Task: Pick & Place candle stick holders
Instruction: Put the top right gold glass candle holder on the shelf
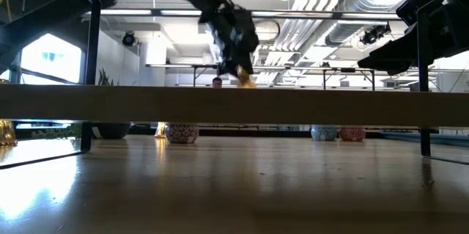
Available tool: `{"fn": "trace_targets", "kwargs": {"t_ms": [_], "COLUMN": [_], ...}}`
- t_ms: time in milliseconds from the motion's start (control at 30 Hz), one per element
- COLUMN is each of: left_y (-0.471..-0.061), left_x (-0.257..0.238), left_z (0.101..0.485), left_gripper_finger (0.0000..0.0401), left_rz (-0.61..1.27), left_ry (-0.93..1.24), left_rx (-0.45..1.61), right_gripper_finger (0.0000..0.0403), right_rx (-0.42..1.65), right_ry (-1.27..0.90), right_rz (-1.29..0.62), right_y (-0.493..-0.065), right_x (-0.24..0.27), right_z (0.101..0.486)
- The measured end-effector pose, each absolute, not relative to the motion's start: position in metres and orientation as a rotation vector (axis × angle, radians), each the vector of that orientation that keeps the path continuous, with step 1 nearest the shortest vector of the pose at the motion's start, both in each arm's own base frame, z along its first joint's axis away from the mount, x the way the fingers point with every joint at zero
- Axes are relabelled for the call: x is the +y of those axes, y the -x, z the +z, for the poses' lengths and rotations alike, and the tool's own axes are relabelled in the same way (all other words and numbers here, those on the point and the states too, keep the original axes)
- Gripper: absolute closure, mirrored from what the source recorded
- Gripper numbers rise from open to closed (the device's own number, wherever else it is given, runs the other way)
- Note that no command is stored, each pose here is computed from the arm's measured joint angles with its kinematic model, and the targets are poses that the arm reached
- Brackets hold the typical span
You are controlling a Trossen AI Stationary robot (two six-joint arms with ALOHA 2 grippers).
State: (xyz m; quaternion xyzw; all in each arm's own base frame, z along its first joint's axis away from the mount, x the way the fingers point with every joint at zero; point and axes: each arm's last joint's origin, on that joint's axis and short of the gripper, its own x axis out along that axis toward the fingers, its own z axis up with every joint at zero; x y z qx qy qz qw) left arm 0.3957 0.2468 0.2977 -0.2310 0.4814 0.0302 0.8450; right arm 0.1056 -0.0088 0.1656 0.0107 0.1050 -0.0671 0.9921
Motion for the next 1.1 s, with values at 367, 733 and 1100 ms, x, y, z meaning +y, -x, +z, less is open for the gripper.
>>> {"fn": "trace_targets", "kwargs": {"t_ms": [367, 733, 1100], "left_y": [-0.392, -0.422, -0.423], "left_x": [0.181, 0.081, -0.015], "left_z": [0.346, 0.342, 0.336], "left_gripper_finger": [0.0244, 0.0244, 0.0244], "left_rz": [-0.262, -0.346, -0.16], "left_ry": [0.543, 0.433, 0.34], "left_rx": [0.955, 1.1, 1.308], "right_gripper_finger": [0.0153, 0.0153, 0.0153], "right_rx": [0.21, 0.2, 0.199], "right_ry": [-0.019, -0.028, -0.033], "right_rz": [-0.134, -0.11, -0.06], "right_y": [-0.106, -0.106, -0.106], "right_x": [-0.009, -0.008, -0.007], "right_z": [0.166, 0.167, 0.167]}}
